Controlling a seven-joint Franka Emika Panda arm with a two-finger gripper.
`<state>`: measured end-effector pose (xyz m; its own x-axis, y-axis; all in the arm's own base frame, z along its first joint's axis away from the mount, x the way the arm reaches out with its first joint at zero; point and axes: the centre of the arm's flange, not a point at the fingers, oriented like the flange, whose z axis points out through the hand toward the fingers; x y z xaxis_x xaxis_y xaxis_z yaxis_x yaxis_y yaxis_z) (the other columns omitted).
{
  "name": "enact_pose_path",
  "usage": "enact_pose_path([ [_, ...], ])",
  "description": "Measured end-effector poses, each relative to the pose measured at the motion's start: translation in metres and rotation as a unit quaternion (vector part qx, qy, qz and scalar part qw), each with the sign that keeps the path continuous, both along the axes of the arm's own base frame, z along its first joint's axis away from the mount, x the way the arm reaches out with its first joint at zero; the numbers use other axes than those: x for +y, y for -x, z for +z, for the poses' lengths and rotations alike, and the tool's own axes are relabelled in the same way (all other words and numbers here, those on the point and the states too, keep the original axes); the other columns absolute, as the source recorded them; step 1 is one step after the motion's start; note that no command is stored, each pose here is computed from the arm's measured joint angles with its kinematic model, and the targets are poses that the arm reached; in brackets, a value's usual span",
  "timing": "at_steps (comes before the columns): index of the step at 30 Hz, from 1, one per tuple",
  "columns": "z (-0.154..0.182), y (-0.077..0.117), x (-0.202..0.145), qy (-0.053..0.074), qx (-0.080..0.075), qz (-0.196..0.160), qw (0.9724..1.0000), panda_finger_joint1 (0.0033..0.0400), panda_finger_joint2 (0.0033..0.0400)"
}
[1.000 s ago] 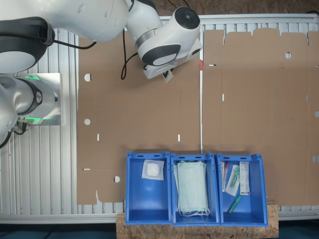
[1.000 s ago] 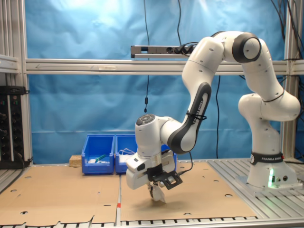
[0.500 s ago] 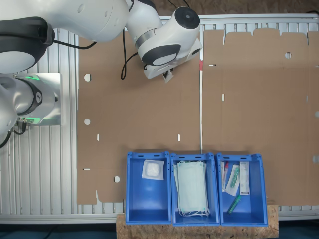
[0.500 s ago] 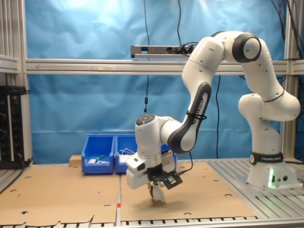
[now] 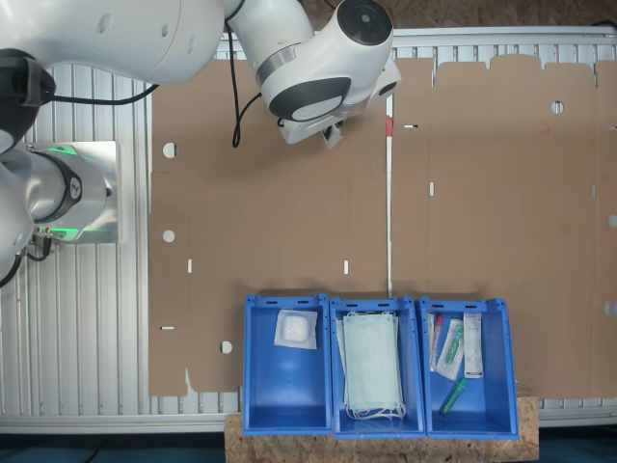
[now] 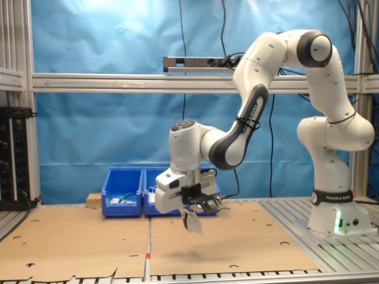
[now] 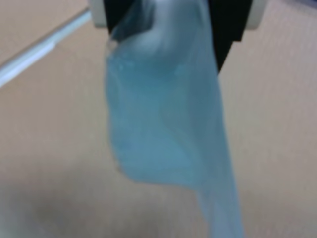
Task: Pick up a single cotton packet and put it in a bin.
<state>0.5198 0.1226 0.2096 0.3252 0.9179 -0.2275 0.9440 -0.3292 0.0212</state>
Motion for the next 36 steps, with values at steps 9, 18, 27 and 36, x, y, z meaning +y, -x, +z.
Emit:
enact_pose_path([
  [9, 0.065, -0.005, -0.013, -0.023, -0.021, -0.022, 0.9993, 0.0053, 0.0053],
  [18, 0.13, -0.007, -0.069, -0.039, -0.043, -0.074, 0.9956, 0.0054, 0.0054],
  [27, 0.16, -0.002, -0.155, -0.026, -0.054, -0.132, 0.9895, 0.0054, 0.0054],
  [36, 0.166, 0.013, -0.237, 0.013, -0.05, -0.175, 0.9832, 0.0054, 0.0054],
])
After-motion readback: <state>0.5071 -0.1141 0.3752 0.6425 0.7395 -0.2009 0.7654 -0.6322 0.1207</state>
